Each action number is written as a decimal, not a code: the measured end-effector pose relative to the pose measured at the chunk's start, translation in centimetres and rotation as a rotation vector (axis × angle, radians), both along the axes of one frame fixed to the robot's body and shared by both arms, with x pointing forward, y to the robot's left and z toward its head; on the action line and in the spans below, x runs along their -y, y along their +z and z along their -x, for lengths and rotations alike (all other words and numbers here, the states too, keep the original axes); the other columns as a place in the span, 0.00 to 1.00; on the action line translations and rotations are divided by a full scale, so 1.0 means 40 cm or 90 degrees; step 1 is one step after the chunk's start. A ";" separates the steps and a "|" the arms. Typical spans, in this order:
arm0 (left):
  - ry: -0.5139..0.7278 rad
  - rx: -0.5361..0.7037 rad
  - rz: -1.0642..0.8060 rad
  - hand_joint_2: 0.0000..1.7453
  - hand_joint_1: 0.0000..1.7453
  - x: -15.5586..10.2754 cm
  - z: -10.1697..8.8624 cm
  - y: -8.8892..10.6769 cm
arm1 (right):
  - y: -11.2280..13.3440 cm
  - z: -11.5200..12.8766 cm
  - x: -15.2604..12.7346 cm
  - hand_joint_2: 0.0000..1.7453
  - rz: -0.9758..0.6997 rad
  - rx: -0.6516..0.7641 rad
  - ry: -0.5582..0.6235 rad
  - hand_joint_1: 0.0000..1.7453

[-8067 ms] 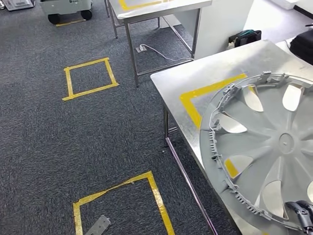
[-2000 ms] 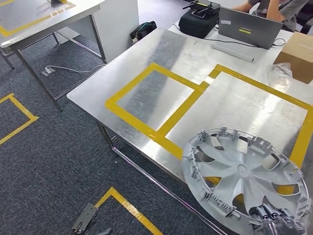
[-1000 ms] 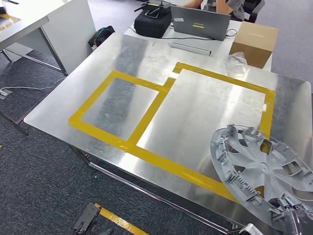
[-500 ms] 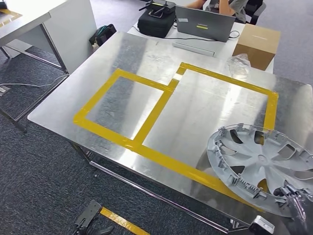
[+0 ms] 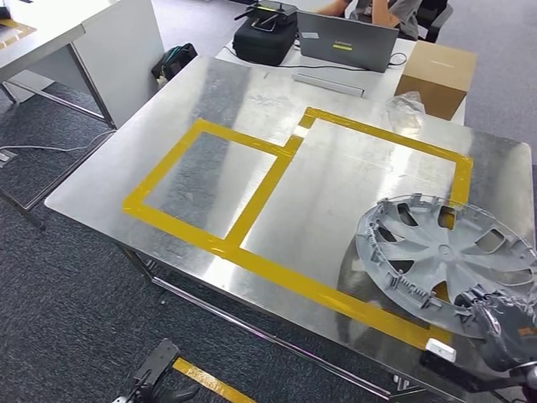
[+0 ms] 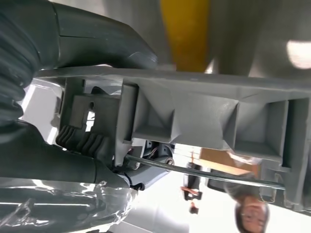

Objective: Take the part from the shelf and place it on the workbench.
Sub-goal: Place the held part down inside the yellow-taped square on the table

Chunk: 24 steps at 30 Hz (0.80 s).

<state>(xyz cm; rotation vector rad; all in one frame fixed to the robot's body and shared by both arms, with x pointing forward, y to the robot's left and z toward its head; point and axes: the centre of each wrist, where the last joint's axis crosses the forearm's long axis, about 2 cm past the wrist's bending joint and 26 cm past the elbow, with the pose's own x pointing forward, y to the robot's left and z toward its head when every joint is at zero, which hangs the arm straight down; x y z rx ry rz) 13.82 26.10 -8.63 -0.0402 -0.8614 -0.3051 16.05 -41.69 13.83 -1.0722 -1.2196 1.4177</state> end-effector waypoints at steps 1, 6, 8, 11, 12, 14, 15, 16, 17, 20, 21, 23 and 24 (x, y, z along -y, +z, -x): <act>-0.004 0.001 0.001 1.00 0.00 0.002 -0.004 0.001 | -0.005 -0.018 -0.007 1.00 0.001 0.001 0.014 1.00; -0.028 0.010 0.000 1.00 0.00 0.009 -0.023 0.008 | -0.039 -0.086 -0.070 1.00 0.005 0.009 0.095 1.00; -0.036 0.012 -0.002 1.00 0.00 0.011 -0.030 0.010 | -0.052 -0.105 -0.104 1.00 0.000 0.009 0.127 1.00; -0.047 0.014 -0.002 1.00 0.00 0.016 -0.037 0.012 | -0.064 -0.127 -0.156 1.00 -0.011 0.010 0.174 1.00; -0.050 0.015 -0.003 1.00 0.00 0.017 -0.039 0.013 | -0.067 -0.132 -0.175 1.00 -0.016 0.010 0.190 1.00; -0.057 0.015 -0.003 1.00 0.00 0.019 -0.043 0.014 | -0.072 -0.139 -0.209 1.00 -0.027 0.008 0.217 1.00; -0.059 0.015 -0.003 1.00 0.00 0.020 -0.044 0.015 | -0.075 -0.140 -0.222 1.00 -0.033 0.005 0.227 1.00; -0.061 0.015 -0.003 1.00 0.00 0.020 -0.045 0.015 | -0.079 -0.139 -0.231 1.00 -0.038 0.001 0.231 1.00; -0.062 0.015 -0.003 1.00 0.00 0.020 -0.045 0.015 | -0.082 -0.138 -0.237 1.00 -0.043 -0.004 0.231 1.00; -0.062 0.014 -0.002 1.00 0.00 0.015 -0.043 0.014 | -0.091 -0.129 -0.240 1.00 -0.053 -0.012 0.217 1.00; -0.061 0.015 -0.002 1.00 0.00 0.013 -0.042 0.013 | -0.094 -0.126 -0.239 1.00 -0.055 -0.013 0.212 1.00; -0.060 0.015 -0.002 1.00 0.00 0.010 -0.041 0.013 | -0.099 -0.118 -0.235 1.00 -0.060 -0.015 0.200 1.00; -0.059 0.015 -0.001 1.00 0.00 0.009 -0.040 0.012 | -0.102 -0.114 -0.232 1.00 -0.061 -0.016 0.194 1.00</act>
